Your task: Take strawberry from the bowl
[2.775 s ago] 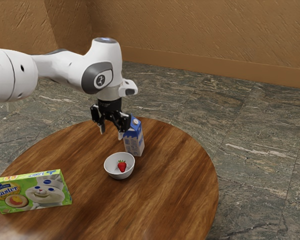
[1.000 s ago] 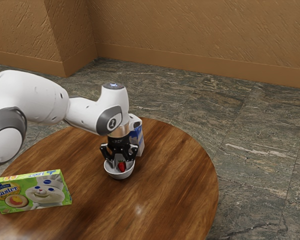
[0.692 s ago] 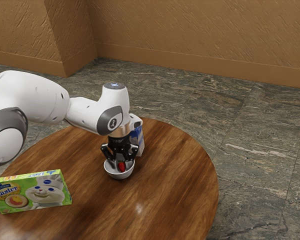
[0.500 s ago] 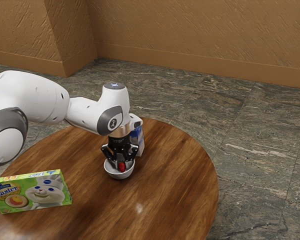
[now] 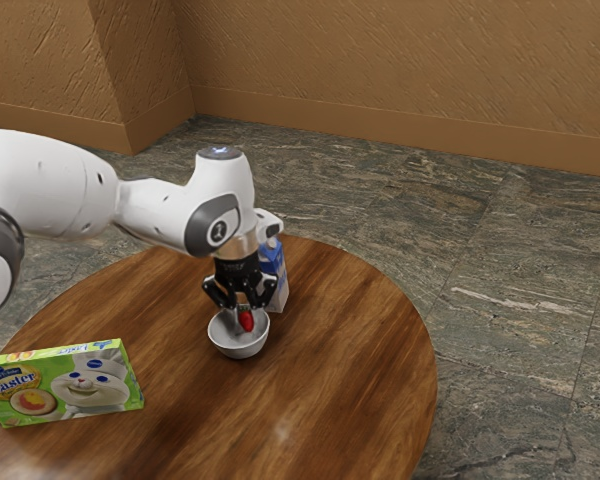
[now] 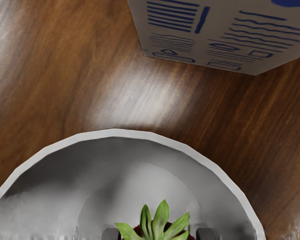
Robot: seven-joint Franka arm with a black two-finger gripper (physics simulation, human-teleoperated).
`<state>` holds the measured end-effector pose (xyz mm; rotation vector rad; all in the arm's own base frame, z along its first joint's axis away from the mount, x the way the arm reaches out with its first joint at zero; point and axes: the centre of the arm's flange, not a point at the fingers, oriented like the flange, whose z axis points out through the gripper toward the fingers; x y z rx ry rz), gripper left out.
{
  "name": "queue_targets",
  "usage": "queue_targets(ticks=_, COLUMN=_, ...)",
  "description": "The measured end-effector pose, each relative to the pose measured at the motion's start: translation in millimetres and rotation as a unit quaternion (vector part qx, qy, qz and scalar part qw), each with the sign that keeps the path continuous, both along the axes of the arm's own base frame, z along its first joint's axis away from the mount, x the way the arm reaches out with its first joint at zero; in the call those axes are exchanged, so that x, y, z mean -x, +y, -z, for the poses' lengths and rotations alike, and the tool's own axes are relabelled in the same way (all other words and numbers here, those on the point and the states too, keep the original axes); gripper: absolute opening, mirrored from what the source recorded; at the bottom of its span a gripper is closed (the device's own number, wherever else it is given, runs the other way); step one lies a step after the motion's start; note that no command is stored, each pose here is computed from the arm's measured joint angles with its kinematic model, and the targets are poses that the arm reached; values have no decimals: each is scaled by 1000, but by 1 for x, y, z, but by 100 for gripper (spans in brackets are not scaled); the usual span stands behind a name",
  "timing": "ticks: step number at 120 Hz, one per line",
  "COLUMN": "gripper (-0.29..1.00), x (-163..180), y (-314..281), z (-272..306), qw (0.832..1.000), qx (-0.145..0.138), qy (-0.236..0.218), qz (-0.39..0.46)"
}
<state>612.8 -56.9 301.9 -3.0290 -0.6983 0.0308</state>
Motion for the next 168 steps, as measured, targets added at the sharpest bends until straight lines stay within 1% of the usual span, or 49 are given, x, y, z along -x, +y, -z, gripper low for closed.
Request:
queue_targets(ticks=16, gripper=5, x=11, y=-19, z=-25, qw=1000, qx=8, qy=-12, qz=12)
queue_targets(ticks=33, gripper=4, x=15, y=-55, z=-28, qw=999, qx=16, qy=-16, qz=35)
queue_targets(ticks=51, gripper=4, x=6, y=-92, z=-12, qw=998, qx=22, qy=-12, qz=56)
queue_targets(ticks=76, gripper=3, x=-17, y=-134, z=16, qw=997, qx=31, qy=-12, qz=73)
queue_targets(ticks=101, gripper=4, x=-29, y=-164, z=33, qw=995, qx=40, qy=-14, qz=87)
queue_targets(ticks=118, gripper=33, x=-29, y=-168, z=32, qw=995, qx=44, qy=-16, qz=92)
queue_targets(ticks=130, gripper=47, x=-27, y=-174, z=15, qw=994, qx=49, qy=-27, qz=99)
queue_targets(ticks=137, gripper=52, x=-24, y=-175, z=-5, qw=993, qx=52, qy=-37, qz=102)
queue_targets(ticks=145, gripper=57, x=-22, y=-168, z=-33, qw=992, qx=49, qy=-50, qz=104)
queue_targets(ticks=158, gripper=62, x=-17, y=-158, z=-82, qw=991, qx=37, qy=-65, qz=115)
queue_targets(ticks=168, gripper=65, x=-12, y=-135, z=-127, qw=991, qx=25, qy=-75, qz=110)
